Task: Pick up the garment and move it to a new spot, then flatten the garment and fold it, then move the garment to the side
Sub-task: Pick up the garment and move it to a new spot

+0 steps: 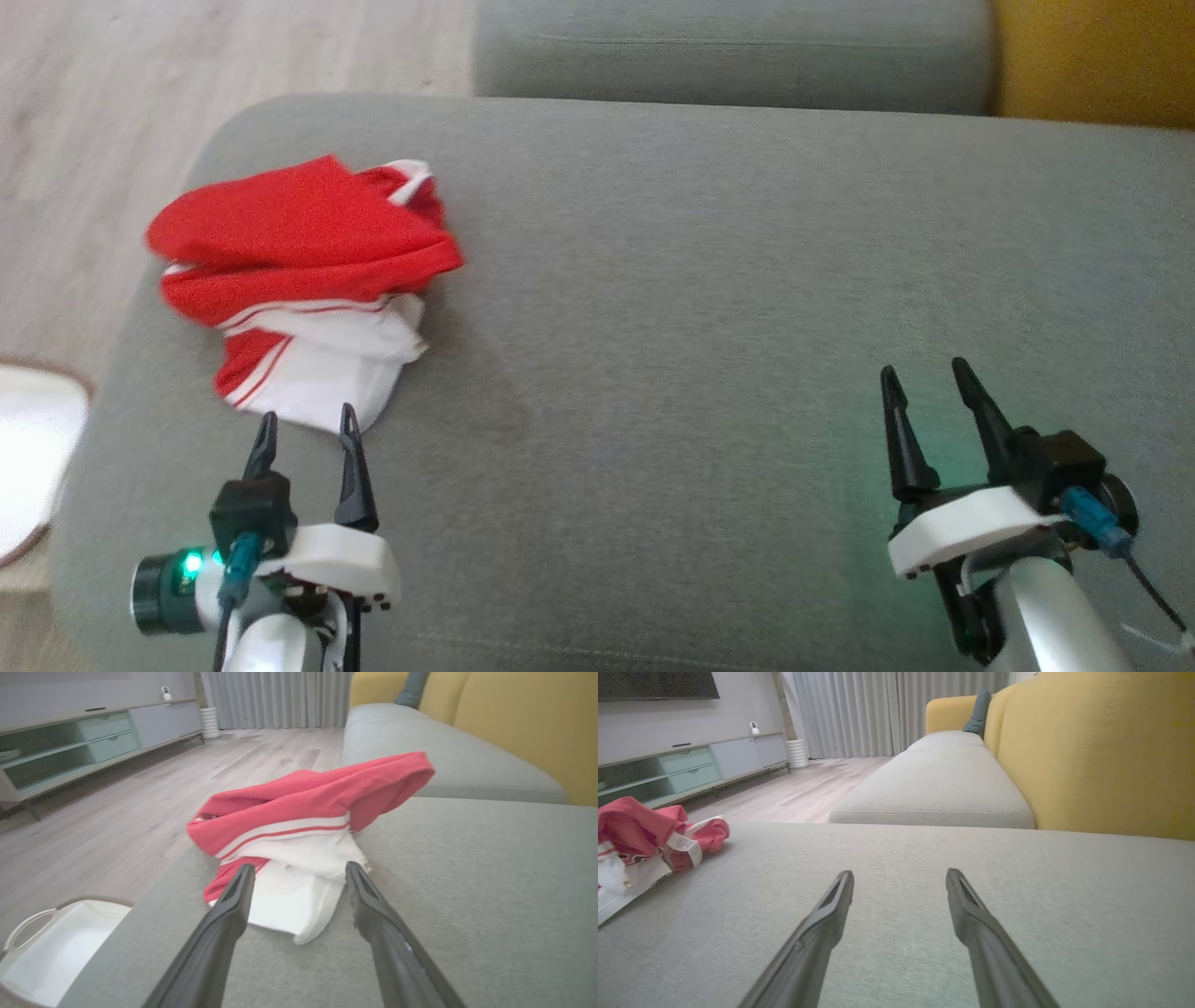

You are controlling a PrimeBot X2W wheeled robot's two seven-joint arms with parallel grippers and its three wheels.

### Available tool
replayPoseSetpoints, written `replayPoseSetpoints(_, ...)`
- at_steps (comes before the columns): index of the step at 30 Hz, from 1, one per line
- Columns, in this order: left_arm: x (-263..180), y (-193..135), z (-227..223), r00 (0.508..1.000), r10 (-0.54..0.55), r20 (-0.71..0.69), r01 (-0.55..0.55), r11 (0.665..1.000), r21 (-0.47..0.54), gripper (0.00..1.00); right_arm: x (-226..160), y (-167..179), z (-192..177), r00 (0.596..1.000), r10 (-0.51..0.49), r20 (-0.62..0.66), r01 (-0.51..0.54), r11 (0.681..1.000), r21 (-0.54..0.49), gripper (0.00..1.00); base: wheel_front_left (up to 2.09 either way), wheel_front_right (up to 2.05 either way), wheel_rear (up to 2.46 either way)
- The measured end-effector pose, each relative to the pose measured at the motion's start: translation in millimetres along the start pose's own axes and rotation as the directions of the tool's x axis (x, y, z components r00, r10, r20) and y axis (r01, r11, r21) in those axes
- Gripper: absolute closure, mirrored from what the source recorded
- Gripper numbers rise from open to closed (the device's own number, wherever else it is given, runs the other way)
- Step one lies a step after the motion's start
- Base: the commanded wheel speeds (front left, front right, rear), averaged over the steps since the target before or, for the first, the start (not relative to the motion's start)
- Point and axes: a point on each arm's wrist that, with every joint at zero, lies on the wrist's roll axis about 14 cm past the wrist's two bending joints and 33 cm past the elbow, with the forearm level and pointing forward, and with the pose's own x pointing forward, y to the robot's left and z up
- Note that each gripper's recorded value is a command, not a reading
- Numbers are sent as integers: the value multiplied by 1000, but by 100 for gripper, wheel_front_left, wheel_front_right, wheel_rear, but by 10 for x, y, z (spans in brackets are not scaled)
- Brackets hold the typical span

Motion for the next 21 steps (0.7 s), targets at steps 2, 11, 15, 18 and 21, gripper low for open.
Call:
replayPoseSetpoints(2,-48,142,-11,999,43,-3,-43,999,-1,0,73,156,-7,999,47,-2,-47,999,4,0,0,0,0)
replayPoseSetpoints(11,-424,859,-145,963,266,-46,-267,964,-16,0,286,1023,-73,952,304,-24,-305,952,-7,0,0,0,0)
replayPoseSetpoints(15,-588,1049,-223,942,328,-71,-329,944,-9,0,298,1408,-82,910,414,-26,-414,910,-7,0,0,0,0)
replayPoseSetpoints(18,-640,1139,-254,932,354,-82,-355,935,-4,0,304,1572,-89,887,461,-27,-461,887,-1,0,0,0,0)
replayPoseSetpoints(21,-641,1160,-294,928,359,-97,-361,933,2,0,323,1602,-112,878,477,-33,-477,879,-3,0,0,0,0)
